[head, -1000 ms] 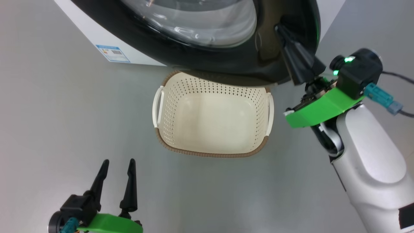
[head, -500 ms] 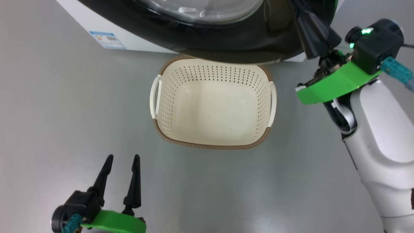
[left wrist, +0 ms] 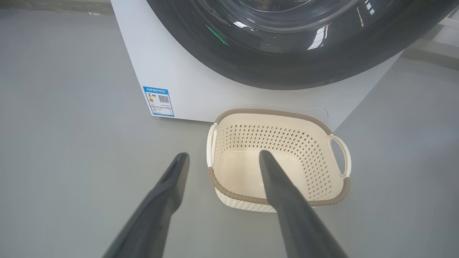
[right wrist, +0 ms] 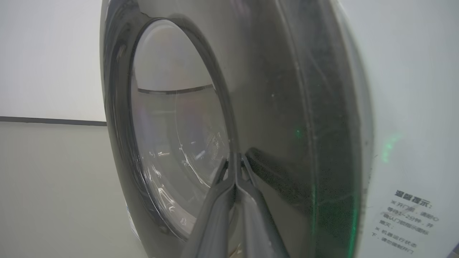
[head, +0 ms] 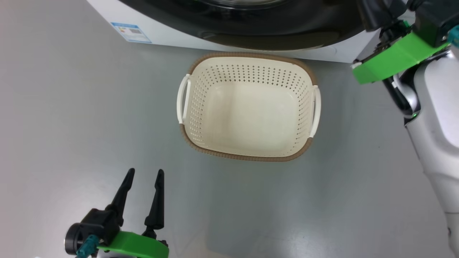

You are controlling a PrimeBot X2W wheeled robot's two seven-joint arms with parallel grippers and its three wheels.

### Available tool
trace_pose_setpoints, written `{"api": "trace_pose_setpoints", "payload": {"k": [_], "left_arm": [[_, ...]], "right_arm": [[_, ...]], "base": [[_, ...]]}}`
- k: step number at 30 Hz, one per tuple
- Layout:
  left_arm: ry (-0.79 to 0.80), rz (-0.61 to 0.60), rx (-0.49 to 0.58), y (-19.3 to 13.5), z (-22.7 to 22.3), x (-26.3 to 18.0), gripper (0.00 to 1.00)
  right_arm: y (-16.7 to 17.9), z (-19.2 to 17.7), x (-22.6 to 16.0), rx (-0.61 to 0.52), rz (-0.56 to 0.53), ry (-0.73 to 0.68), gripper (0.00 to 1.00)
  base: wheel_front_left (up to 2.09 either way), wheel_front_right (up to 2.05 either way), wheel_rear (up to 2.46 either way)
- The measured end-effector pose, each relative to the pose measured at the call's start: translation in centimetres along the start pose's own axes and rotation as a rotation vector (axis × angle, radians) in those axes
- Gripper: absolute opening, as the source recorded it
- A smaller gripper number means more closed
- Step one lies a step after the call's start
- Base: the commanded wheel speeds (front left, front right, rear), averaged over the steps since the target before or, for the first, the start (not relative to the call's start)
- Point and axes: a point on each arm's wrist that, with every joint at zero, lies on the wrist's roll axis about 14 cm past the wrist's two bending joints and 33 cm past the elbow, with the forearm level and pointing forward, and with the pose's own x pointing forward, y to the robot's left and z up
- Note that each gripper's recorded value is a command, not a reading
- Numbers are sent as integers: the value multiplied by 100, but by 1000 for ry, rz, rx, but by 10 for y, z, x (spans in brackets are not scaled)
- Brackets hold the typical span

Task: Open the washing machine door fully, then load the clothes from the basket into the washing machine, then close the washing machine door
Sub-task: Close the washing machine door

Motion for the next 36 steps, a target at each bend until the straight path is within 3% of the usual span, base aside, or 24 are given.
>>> {"api": "trace_pose_setpoints", "payload": {"k": [13, 27, 28, 30, 31, 34, 36], "left_arm": [[35, 28, 4, 8, -11, -4, 100], [14, 10, -7, 2, -5, 0, 100], [9, 11, -7, 3, -3, 0, 100], [-6, 13, -8, 4, 2, 0, 100], [-13, 13, -5, 4, 4, 0, 100], [-39, 13, -5, 5, 12, 1, 100], [-56, 13, -8, 5, 18, 0, 100]], "right_arm": [[-34, 12, 31, -89, -32, -37, 0], [-43, 36, 28, -151, -42, -57, 0], [-41, 40, 25, -155, -39, -66, 7], [-34, 43, 17, -143, -33, -70, 38], [-29, 43, 11, -130, -30, -66, 47], [-16, 40, -7, -98, -24, -50, 96], [-13, 45, -20, -64, -39, -53, 100]], "base": [[0, 0, 0], [0, 0, 0], [0, 0, 0], [0, 0, 0], [0, 0, 0], [0, 0, 0], [0, 0, 0]]}}
